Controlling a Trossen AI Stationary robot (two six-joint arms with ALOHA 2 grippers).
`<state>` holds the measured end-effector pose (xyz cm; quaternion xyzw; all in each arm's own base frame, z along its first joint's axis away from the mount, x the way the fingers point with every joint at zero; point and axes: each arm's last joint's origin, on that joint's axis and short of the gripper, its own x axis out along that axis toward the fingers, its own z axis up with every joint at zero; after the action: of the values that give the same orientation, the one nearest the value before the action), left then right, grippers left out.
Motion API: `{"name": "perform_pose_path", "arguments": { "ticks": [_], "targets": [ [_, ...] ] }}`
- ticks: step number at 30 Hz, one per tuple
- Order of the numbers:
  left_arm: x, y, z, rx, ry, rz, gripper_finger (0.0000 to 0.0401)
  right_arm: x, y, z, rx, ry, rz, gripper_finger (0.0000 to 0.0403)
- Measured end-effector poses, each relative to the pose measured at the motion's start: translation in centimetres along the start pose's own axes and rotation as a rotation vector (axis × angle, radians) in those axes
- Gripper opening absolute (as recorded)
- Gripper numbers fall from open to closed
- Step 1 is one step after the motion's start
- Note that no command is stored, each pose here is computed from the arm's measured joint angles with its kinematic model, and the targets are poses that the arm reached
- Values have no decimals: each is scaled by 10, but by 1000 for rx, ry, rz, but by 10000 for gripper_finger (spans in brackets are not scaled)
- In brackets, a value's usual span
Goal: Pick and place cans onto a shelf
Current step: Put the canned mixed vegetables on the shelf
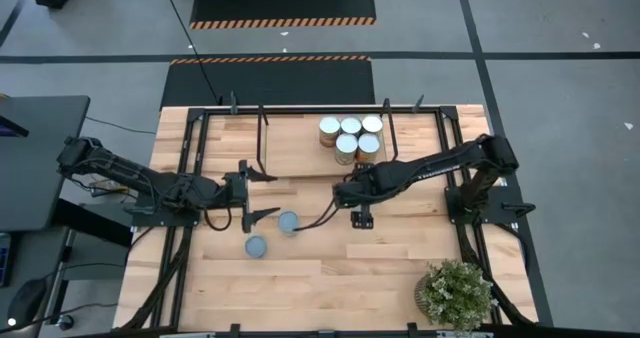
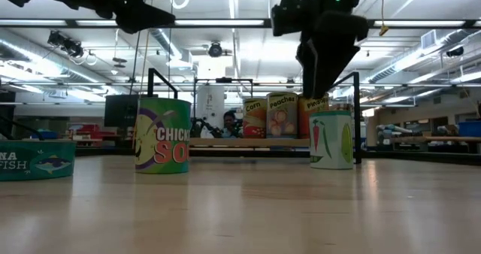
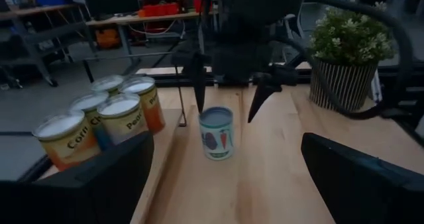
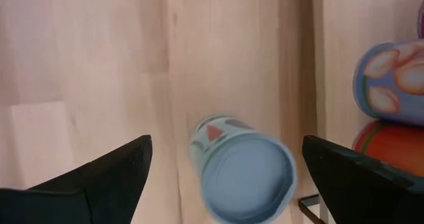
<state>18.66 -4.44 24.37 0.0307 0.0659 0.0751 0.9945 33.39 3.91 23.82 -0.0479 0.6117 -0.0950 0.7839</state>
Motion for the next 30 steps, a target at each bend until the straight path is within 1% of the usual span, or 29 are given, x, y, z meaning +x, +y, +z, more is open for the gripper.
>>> {"name": "perform_pose_path", "arguments": {
  "ticks": [6, 9, 11, 17, 22, 30],
  "targets": [
    [0, 0, 1, 51, -6, 0, 389, 2, -11, 2, 59, 17, 15, 399],
    [0, 0, 0, 73, -5, 0, 389, 2, -12, 2, 56, 18, 15, 400],
    [0, 0, 0, 75, -2, -1, 388, 2, -11, 2, 31, 18, 20, 400],
    [0, -1, 0, 51, 0, -7, 389, 4, -11, 2, -20, 15, 20, 400],
    [0, -1, 0, 24, 3, -7, 389, 16, -11, -4, -63, 36, 47, 400],
    [0, -1, 0, 22, 3, -7, 389, 23, -23, -8, -27, 71, 55, 400]
  ]
}}
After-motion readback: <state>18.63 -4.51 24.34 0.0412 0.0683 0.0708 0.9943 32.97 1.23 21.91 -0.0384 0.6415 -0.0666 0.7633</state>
